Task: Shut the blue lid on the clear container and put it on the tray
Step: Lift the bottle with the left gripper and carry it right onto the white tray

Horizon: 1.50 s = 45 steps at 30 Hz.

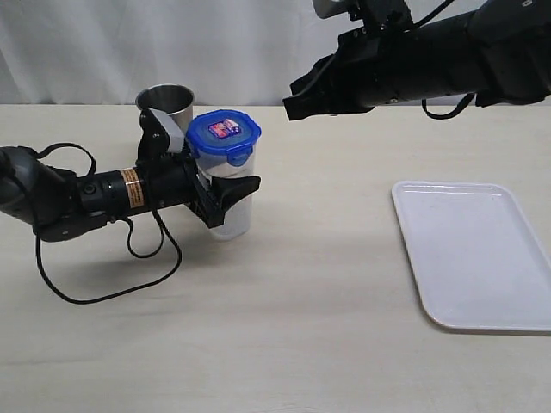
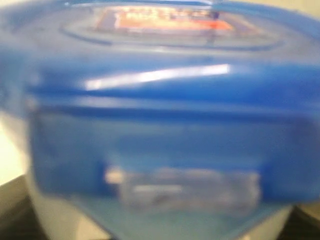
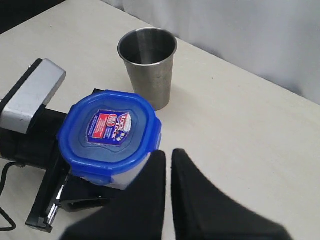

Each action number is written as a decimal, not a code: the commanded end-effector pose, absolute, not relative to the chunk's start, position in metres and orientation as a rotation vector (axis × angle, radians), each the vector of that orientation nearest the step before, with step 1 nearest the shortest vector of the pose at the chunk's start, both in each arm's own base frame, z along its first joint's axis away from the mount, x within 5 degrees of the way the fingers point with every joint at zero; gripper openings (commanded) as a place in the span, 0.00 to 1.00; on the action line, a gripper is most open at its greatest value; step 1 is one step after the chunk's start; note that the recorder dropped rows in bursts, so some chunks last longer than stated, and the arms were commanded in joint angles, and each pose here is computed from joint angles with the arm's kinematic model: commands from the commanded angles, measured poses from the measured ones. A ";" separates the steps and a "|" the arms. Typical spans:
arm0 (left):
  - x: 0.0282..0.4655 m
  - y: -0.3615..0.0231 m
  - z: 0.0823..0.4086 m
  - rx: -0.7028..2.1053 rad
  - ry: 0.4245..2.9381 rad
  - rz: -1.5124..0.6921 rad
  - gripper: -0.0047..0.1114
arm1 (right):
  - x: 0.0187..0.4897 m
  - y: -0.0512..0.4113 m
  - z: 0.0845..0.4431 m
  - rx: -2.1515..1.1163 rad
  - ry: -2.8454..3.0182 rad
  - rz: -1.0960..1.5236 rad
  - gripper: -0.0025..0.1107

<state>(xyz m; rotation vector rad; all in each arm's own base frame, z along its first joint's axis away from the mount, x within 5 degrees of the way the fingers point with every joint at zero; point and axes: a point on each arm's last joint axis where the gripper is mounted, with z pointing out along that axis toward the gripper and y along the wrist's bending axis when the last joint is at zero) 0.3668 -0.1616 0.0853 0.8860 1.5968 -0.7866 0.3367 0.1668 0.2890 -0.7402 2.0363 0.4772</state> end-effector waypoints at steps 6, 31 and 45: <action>0.370 -0.154 0.097 0.930 1.847 -0.672 0.04 | 0.311 0.114 0.352 -0.556 1.988 0.418 0.06; 0.315 -0.439 0.133 1.866 0.854 0.897 0.04 | 0.259 0.017 0.406 -0.201 1.898 0.271 0.06; 0.296 -0.463 0.112 2.008 0.583 1.034 0.04 | 0.259 0.017 0.406 -0.201 1.898 0.271 0.06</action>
